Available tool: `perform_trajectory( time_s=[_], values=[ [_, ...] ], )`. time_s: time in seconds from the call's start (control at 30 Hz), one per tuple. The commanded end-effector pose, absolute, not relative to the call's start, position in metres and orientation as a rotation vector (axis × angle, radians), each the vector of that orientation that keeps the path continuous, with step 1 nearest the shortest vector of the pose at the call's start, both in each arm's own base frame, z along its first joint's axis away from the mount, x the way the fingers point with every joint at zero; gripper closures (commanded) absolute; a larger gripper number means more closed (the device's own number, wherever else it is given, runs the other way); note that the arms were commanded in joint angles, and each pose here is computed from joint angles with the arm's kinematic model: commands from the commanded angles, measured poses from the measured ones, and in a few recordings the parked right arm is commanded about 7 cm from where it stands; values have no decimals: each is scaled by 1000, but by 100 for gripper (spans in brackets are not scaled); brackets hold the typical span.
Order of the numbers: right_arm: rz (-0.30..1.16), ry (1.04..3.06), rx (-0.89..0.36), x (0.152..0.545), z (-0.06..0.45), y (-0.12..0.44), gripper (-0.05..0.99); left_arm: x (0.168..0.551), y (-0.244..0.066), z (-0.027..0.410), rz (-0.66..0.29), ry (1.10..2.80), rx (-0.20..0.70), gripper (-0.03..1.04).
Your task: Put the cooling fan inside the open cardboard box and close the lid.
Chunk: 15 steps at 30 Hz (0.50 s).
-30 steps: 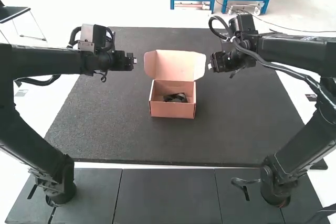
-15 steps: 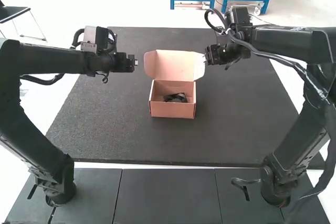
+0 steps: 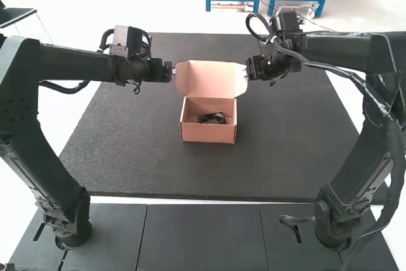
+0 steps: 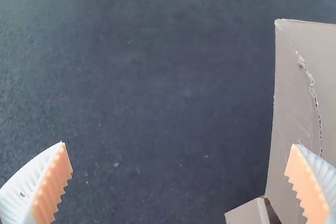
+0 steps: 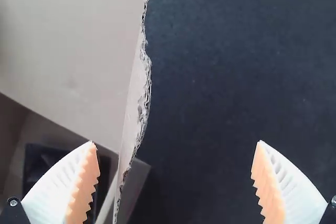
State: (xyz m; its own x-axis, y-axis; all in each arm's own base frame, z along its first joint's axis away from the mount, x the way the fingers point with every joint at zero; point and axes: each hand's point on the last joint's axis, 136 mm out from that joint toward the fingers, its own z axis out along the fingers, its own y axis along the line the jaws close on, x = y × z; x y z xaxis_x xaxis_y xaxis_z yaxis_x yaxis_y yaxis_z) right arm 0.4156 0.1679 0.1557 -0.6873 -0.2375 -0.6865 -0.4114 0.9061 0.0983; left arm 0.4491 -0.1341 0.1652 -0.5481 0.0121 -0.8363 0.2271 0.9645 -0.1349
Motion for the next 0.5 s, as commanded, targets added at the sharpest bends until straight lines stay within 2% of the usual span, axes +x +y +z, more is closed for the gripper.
perform_trajectory(
  time_s=[0.0, 0.47],
  values=[
    [361, 2301, -449, 423, 178, 176, 28, 457, -144, 182, -282, 2096, 191, 5],
    [379, 2296, -453, 433, 180, 182, 28, 456, -144, 176, -282, 2106, 196, 5]
  ],
)
